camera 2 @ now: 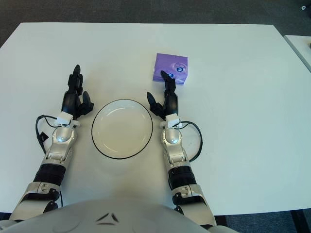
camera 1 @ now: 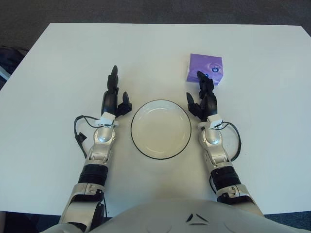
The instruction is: Put the tissue paper into the plate.
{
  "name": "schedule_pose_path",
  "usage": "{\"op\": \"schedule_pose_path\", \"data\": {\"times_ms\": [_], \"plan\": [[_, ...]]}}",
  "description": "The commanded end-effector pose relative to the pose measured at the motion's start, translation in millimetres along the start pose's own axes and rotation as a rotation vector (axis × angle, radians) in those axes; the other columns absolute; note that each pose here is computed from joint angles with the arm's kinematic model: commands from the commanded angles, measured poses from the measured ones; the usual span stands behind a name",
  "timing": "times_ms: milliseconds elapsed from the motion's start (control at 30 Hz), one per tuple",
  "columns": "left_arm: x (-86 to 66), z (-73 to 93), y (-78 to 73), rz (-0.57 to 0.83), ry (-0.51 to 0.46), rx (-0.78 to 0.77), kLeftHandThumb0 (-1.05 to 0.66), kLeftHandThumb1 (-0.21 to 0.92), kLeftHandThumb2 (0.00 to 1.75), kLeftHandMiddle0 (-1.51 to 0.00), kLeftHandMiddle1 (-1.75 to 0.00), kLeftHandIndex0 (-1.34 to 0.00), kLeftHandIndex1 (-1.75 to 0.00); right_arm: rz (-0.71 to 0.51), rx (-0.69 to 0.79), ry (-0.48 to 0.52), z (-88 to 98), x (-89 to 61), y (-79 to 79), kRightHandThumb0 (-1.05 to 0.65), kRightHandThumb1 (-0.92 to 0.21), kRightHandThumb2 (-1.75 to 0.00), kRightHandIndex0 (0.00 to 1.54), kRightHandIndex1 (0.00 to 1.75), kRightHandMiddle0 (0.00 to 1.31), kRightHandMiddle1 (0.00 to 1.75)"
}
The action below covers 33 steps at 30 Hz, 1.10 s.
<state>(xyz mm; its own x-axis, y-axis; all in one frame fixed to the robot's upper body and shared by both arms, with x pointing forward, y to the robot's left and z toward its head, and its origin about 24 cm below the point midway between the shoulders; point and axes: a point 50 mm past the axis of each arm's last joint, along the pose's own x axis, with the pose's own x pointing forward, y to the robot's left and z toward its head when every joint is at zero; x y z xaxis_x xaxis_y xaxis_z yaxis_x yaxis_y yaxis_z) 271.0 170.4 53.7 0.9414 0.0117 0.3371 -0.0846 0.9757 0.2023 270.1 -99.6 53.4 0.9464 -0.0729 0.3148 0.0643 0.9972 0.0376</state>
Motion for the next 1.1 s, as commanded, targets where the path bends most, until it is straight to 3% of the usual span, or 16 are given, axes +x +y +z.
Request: {"op": "schedule_pose_path", "data": {"times_ms": [0,1067], "plan": [[-26.0,-25.0,-3.7,-0.01,0.137,0.003,-0.82,0.92,0.94,-0.11,0.0,0.0,-0.23,-0.016,-0.034,0.171,-30.2,-30.1,-8.2,-0.6,-0.86,-0.5,0.34,0.15,0.0,0.59],[-32.2,-25.0,-3.8,-0.008,0.127,0.024,-0.83,0.92,0.97,-0.12,0.0,0.0,-0.24,-0.013,-0.033,0.163,-27.3,-35.9,-6.5,-0.61,-0.88,-0.5,0.3,0.19,0.0,0.55]]}}
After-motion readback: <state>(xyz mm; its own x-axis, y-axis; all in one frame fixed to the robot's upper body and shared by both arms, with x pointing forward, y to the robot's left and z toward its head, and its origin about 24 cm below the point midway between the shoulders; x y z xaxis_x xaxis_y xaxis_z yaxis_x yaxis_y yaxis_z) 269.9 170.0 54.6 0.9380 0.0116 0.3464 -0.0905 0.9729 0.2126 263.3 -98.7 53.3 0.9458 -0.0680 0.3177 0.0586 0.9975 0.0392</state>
